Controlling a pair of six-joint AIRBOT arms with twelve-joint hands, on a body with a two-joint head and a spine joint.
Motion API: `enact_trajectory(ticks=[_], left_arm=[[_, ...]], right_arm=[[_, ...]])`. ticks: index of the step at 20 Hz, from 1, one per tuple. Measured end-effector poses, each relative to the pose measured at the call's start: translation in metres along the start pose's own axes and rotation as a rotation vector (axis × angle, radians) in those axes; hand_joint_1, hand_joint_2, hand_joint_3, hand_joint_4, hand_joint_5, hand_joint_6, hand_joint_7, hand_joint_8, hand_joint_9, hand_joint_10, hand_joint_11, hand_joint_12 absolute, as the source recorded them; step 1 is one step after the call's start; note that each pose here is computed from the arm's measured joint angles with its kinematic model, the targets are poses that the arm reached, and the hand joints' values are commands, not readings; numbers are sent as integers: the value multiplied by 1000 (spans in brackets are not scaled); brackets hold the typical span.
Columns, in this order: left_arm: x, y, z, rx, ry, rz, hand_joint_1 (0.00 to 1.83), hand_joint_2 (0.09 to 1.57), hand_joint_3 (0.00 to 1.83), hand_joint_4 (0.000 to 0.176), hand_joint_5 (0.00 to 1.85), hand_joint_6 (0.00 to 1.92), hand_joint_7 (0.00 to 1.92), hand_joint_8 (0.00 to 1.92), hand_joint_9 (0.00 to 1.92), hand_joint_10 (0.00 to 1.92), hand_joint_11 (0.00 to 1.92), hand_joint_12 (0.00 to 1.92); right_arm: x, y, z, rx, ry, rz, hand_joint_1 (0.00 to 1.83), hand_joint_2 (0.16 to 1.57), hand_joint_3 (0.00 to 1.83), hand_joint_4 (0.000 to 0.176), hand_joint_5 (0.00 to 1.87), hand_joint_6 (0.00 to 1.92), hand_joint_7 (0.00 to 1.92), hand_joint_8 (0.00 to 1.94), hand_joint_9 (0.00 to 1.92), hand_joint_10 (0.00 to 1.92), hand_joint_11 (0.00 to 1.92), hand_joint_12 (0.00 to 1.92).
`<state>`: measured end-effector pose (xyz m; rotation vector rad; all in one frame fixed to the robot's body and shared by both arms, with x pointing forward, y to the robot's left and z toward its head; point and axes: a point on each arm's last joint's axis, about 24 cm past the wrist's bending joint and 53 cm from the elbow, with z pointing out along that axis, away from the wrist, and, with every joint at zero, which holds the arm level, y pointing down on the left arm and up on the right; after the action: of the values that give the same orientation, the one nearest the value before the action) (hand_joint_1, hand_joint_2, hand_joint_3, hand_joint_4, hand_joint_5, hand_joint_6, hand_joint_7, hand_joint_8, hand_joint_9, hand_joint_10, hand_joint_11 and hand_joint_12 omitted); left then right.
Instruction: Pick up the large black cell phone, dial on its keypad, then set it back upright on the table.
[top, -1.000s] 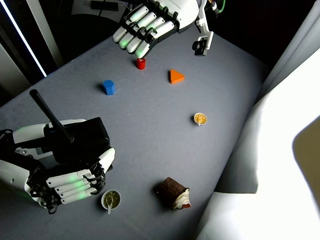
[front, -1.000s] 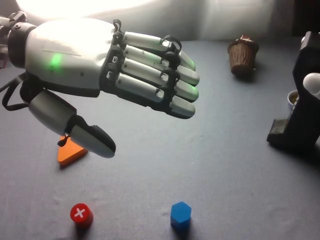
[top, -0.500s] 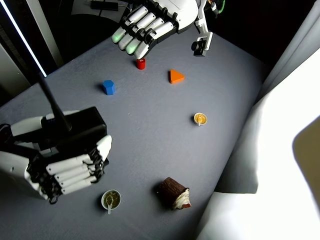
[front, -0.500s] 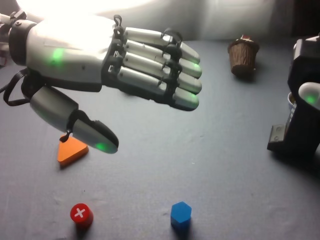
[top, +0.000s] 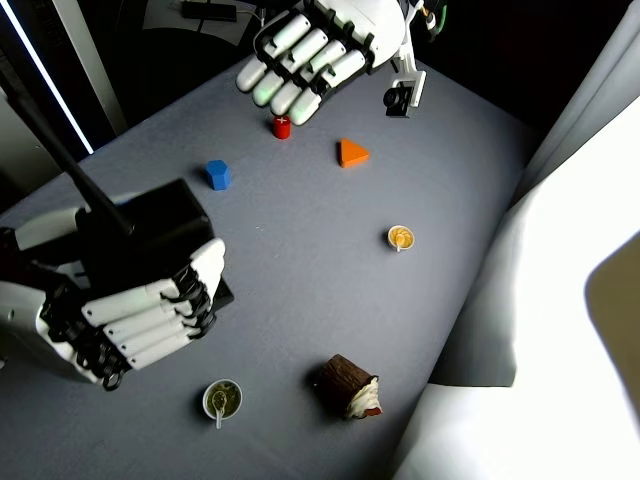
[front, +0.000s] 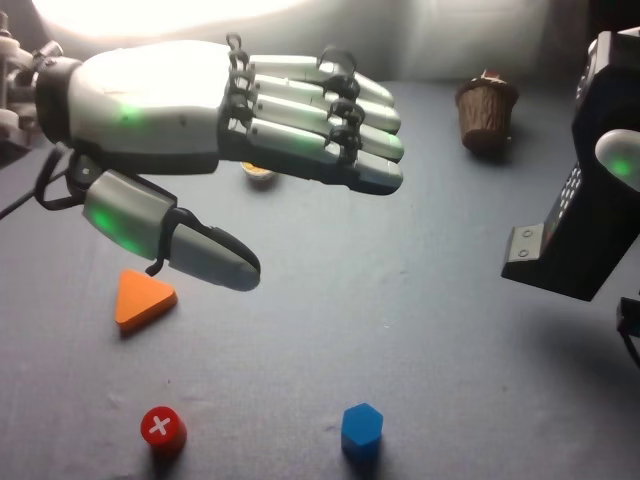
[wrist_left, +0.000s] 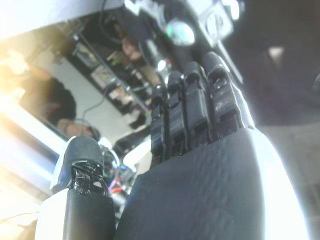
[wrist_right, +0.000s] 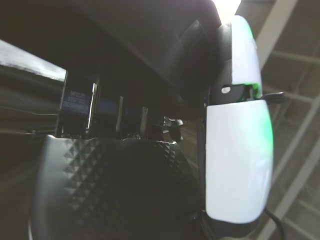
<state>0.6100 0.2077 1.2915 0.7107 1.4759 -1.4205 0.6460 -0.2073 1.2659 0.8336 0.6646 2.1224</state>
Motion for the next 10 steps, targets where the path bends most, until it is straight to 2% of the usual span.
enact_trajectory(ticks=[1,2,4,5,6,7,8,9,10], left_arm=[[0,4,-1,-7,-3,-11,173,1281,0,0,273,5,240,3,173,4,0,392],[-2,6,0,-10,-19,-24,172,1287,2,0,269,2,243,2,177,4,0,426],[-4,12,0,-14,-62,-63,222,1293,2,0,302,6,283,7,244,18,0,589],[-3,17,-2,-29,-62,-66,241,1309,4,0,299,3,310,11,277,23,0,682],[-2,23,-3,-49,-63,-68,284,1319,3,0,304,3,384,19,358,40,0,874],[-4,27,-5,-68,-68,-52,326,1325,1,0,309,1,448,13,454,53,0,1062],[-10,30,-5,-79,-95,-49,455,1320,0,0,311,1,513,18,588,109,29,1291],[-15,33,-6,-91,-113,-47,586,1322,2,0,285,5,595,3,646,423,152,1484],[-16,35,-6,-103,-118,-37,647,1340,2,0,255,1,662,11,605,763,253,1600]], right_arm=[[2,3,1,-8,12,-2,1381,1122,0,0,929,847,918,1074,953,1242,957,1107],[5,6,2,-14,17,0,1380,1116,0,0,940,840,934,1047,968,1224,989,1058],[8,10,2,-23,33,-1,1377,1123,1,0,920,866,919,1075,959,1244,1010,1043],[10,11,2,-27,40,0,1375,1129,1,0,909,883,905,1099,947,1266,1003,1057],[14,13,2,-32,56,-1,1378,1120,0,0,923,873,934,1048,966,1232,999,1060],[16,15,2,-37,69,-4,1379,1118,0,0,922,875,939,1039,973,1220,1001,1058],[17,17,2,-42,70,-2,1380,1113,0,0,934,851,950,1023,978,1215,1017,1028],[18,17,2,-43,70,1,1378,1118,1,0,936,864,942,1025,952,1256,996,1049],[18,17,2,-42,69,2,1378,1118,0,0,924,894,951,1000,951,1257,991,1055]])
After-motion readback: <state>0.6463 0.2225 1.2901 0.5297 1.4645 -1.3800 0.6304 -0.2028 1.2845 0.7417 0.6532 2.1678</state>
